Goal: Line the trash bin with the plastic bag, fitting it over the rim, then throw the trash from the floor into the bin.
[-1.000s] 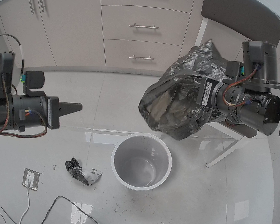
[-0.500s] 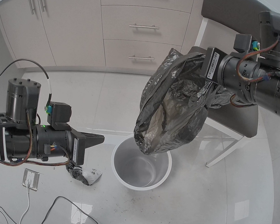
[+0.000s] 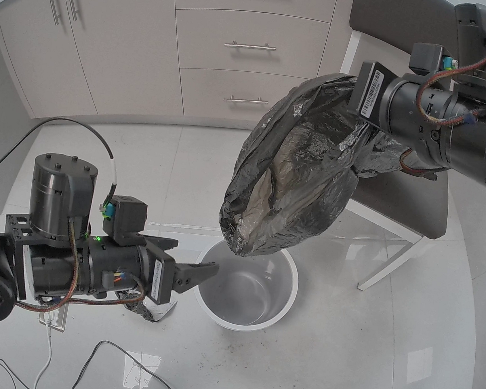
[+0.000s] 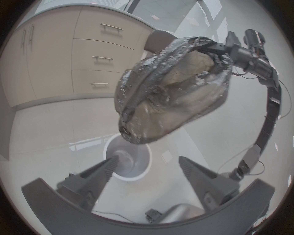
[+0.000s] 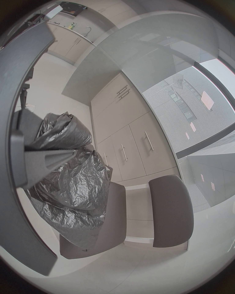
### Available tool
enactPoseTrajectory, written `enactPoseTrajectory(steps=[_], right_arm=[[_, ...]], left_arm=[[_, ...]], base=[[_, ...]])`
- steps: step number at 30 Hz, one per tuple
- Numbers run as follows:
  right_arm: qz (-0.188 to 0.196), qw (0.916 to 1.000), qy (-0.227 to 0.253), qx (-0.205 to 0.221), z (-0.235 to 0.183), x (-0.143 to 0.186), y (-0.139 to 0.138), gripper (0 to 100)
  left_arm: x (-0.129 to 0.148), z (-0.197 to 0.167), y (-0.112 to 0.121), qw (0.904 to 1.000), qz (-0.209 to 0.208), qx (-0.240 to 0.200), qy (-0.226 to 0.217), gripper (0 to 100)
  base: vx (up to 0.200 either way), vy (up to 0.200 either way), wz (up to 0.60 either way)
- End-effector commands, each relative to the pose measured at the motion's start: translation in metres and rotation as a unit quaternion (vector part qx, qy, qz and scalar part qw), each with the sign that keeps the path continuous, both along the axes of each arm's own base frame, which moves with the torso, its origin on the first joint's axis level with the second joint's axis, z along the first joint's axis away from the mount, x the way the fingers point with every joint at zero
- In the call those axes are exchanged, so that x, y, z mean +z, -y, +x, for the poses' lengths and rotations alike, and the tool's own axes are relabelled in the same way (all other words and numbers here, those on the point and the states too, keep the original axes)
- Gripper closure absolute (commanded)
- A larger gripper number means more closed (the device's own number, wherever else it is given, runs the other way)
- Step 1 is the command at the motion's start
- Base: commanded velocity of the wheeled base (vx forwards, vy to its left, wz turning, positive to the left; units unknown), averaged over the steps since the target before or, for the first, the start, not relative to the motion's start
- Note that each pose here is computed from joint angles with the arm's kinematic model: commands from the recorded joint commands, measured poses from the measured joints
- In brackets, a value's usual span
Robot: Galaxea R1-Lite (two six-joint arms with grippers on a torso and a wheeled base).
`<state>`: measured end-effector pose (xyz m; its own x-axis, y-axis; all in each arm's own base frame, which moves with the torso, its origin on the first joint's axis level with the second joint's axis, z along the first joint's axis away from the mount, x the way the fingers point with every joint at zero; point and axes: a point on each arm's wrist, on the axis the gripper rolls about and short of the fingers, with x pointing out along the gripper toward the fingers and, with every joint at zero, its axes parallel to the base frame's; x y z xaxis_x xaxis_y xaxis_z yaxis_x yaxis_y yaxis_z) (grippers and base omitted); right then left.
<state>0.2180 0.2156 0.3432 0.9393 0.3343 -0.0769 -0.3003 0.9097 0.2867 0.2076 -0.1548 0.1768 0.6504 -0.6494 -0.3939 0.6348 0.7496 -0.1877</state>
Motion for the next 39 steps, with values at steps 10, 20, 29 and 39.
enactPoseTrajectory(steps=[10,20,29,39], right_arm=[[0.038,0.9981,0.027,0.04,-0.03,0.025,-0.002,100],[0.05,0.9959,0.025,0.071,-0.055,0.028,0.002,100],[0.047,0.9956,0.022,0.078,-0.058,0.025,0.0,100],[0.038,0.9965,0.015,0.073,-0.051,0.019,-0.007,100]], left_arm=[[-0.065,0.061,0.025,0.9947,0.007,0.097,0.032,0],[-0.071,0.071,0.045,0.9846,-0.052,0.153,0.067,0],[-0.062,0.066,0.049,0.98,-0.079,0.166,0.075,0],[-0.038,0.048,0.047,0.9756,-0.131,0.159,0.076,0]], base=[[0.0,0.0,0.0],[0.0,0.0,0.0],[0.0,0.0,0.0],[0.0,0.0,0.0]])
